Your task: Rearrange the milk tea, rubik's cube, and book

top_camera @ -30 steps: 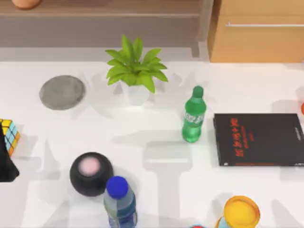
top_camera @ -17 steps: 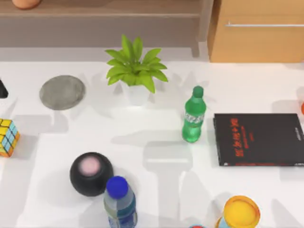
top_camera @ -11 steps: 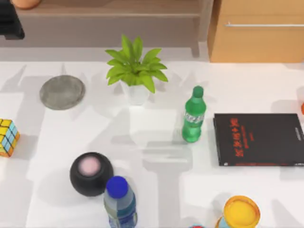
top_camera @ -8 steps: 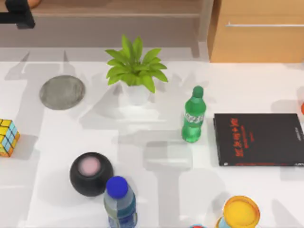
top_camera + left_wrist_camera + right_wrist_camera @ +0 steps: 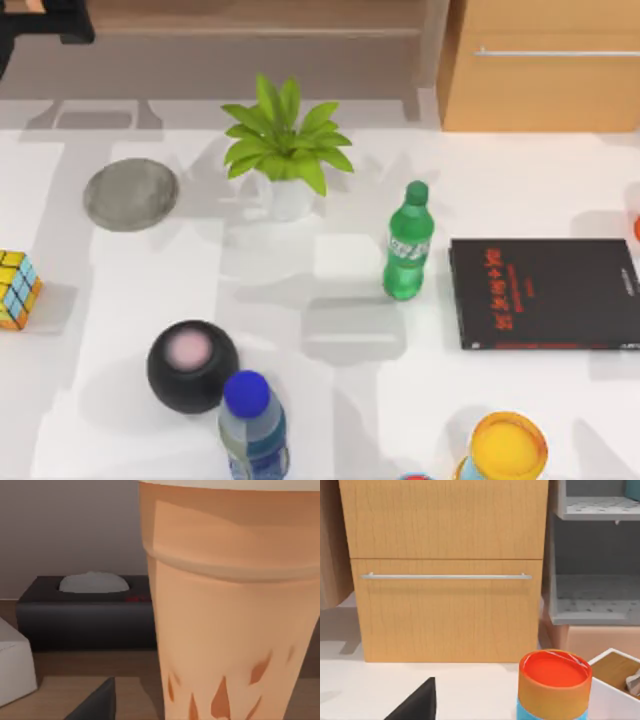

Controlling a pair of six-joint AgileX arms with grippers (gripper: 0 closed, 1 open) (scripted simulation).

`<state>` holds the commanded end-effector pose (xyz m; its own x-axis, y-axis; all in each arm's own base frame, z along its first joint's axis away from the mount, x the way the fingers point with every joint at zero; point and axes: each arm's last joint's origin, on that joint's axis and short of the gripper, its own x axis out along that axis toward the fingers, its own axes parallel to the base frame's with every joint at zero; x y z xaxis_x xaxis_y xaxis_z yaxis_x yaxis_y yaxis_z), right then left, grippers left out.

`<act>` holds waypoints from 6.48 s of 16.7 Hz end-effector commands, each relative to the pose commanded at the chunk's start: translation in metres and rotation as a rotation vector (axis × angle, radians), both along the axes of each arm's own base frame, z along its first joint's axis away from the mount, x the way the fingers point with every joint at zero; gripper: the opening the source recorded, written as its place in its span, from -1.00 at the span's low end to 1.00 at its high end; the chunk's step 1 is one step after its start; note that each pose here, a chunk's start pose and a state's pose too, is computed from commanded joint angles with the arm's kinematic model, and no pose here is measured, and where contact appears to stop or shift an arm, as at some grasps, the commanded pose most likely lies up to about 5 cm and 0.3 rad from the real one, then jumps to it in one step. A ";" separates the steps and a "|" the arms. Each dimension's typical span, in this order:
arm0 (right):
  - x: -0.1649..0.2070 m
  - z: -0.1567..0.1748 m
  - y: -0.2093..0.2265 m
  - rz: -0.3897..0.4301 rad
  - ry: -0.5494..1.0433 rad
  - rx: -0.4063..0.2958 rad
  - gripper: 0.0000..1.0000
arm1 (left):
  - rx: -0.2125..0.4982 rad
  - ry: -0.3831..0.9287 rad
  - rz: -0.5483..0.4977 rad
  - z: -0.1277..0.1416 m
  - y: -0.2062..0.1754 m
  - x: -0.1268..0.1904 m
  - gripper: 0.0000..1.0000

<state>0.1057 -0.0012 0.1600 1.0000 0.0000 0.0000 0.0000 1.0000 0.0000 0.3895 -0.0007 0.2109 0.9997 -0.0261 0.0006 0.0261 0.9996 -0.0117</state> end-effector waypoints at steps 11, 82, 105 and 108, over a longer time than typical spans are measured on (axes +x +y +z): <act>0.000 0.000 0.000 0.000 0.000 0.000 1.00 | 0.000 -0.001 0.000 0.001 -0.001 0.051 1.00; 0.000 0.000 0.000 0.000 0.000 0.000 1.00 | 0.004 0.004 0.006 -0.104 -0.062 -0.042 -1.00; 0.000 0.000 0.000 0.000 0.000 0.000 1.00 | 0.003 0.007 0.006 -0.131 -0.063 -0.043 0.81; 0.000 0.000 0.000 0.000 0.000 0.000 1.00 | 0.003 0.007 0.006 -0.131 -0.063 -0.043 1.00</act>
<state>0.1057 -0.0012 0.1600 1.0000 0.0000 0.0000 0.0000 1.0000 0.0000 0.3464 -0.0636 0.0804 0.9998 -0.0199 -0.0065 0.0199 0.9998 -0.0084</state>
